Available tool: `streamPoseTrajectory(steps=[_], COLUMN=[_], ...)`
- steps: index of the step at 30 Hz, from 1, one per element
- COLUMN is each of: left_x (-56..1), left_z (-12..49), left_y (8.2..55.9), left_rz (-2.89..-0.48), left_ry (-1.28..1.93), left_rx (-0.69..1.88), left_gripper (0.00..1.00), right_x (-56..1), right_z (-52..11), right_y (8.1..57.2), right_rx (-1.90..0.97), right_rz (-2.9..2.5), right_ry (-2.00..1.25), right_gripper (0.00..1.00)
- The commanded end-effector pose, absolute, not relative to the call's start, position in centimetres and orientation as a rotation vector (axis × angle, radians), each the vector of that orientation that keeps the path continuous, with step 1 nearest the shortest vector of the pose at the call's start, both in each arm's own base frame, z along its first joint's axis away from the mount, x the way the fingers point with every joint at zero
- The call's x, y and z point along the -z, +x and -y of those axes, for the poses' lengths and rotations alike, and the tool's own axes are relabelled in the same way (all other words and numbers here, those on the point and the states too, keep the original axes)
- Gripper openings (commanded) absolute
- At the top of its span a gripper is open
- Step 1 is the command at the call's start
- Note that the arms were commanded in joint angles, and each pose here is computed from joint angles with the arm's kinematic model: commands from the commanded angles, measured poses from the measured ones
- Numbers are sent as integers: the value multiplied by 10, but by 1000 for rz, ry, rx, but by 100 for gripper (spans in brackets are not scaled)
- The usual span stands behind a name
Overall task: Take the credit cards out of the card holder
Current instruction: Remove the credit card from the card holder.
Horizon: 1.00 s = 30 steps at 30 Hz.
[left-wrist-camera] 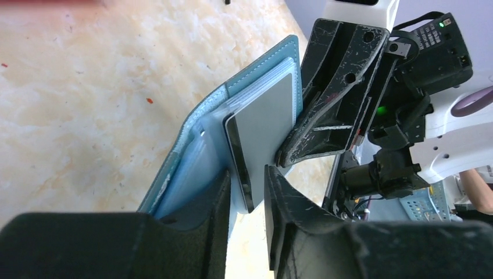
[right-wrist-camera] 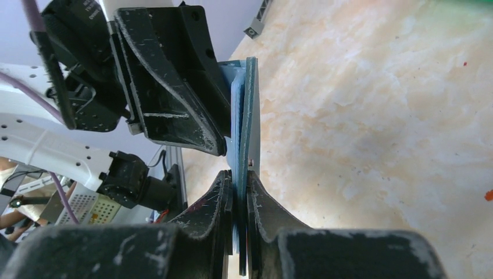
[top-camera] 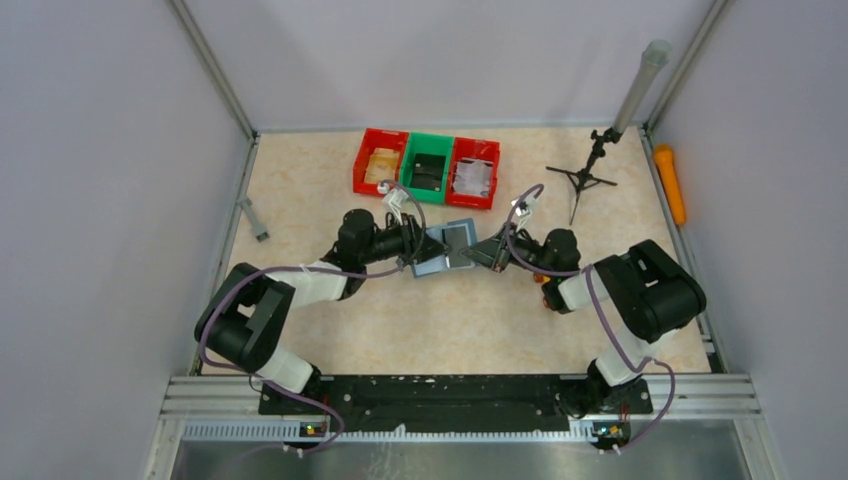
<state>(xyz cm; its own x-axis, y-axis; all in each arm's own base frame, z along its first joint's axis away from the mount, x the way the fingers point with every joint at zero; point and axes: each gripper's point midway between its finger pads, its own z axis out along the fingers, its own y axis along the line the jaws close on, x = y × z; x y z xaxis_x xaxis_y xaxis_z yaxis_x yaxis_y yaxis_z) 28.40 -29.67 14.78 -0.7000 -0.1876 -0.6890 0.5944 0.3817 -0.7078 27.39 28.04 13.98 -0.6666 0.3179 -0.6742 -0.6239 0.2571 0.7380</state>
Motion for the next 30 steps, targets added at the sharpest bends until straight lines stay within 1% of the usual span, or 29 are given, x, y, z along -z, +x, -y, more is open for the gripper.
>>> streamPoseTrajectory(steps=[1,2,4,5,8,10,15,16,18,20,27,28,30], left_x=[-177,-180,-186,-189,-193,-192,-189,-188,-187,-186,-174,-174,-169], left_z=[304,304,302,301,298,296,290,290,290,290,288,286,282], left_y=[284,282,280,279,277,279,284,284,285,285,293,294,299], left_rz=[-1789,-1772,-1733,-1720,-1696,-1696,-1713,-1716,-1721,-1723,-1793,-1805,-1834], left_ry=[408,411,415,413,408,397,359,356,350,348,322,317,301], left_rx=[1477,1490,1507,1514,1531,1529,1519,1520,1524,1527,1468,1449,1389], left_gripper=[27,25,15,12,1,0,0,0,0,0,1,4,14], right_x=[-180,-181,-181,-180,-179,-179,-179,-180,-180,-180,-174,-173,-169], right_z=[-286,-286,-286,-286,-286,-286,-282,-281,-280,-279,-280,-279,-276], right_y=[267,266,266,267,267,267,271,272,273,273,277,279,283], right_rx=[-1582,-1585,-1588,-1588,-1588,-1584,-1560,-1554,-1551,-1551,-1545,-1539,-1524], right_rz=[-1554,-1551,-1551,-1552,-1556,-1554,-1556,-1554,-1554,-1557,-1587,-1595,-1619], right_ry=[-410,-411,-412,-412,-409,-408,-389,-383,-379,-377,-353,-341,-315], right_gripper=[0,0,0,2,18,22,28,25,11,1,0,0,0])
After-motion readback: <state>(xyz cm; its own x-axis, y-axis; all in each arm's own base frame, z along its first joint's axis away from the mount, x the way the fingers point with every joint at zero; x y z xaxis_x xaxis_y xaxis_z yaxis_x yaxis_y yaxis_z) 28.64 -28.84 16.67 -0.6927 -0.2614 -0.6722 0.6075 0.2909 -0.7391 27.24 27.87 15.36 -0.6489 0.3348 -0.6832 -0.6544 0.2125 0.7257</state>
